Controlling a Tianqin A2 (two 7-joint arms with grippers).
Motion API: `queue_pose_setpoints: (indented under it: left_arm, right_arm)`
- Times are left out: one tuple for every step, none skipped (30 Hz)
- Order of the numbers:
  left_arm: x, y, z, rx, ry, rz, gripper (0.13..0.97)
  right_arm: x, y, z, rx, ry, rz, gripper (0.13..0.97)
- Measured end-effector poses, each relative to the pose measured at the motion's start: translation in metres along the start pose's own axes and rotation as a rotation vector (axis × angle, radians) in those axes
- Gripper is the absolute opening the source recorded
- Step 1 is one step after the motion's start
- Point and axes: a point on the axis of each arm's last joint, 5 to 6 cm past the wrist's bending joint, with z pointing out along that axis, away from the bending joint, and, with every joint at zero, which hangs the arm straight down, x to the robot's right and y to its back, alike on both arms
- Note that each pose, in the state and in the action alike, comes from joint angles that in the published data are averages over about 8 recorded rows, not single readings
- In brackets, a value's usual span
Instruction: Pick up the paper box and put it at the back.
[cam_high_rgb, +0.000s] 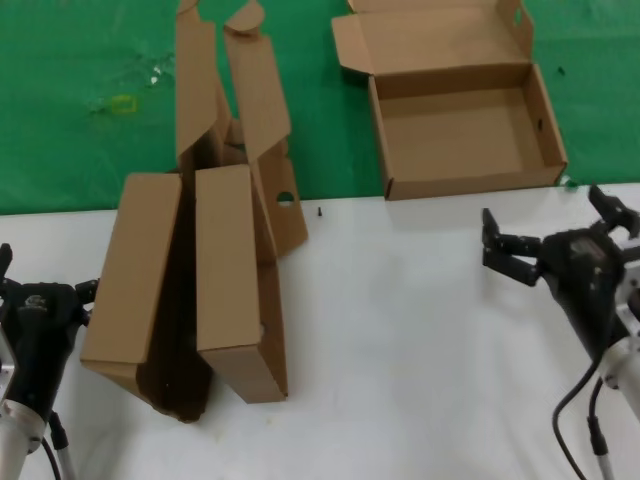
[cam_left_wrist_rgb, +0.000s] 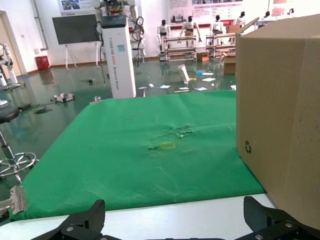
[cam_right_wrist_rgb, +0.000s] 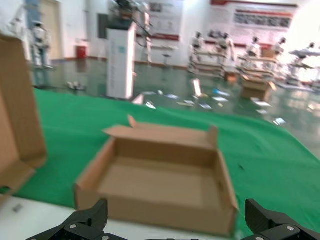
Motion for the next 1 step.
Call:
queue_pose_setpoints:
  left_arm:
    - [0.0,0.0,0.0,0.0,0.0,0.0,0.966]
  right_arm:
    - [0.0004,0.002,-0.0012,-0.006,0.009,0.006,0.966]
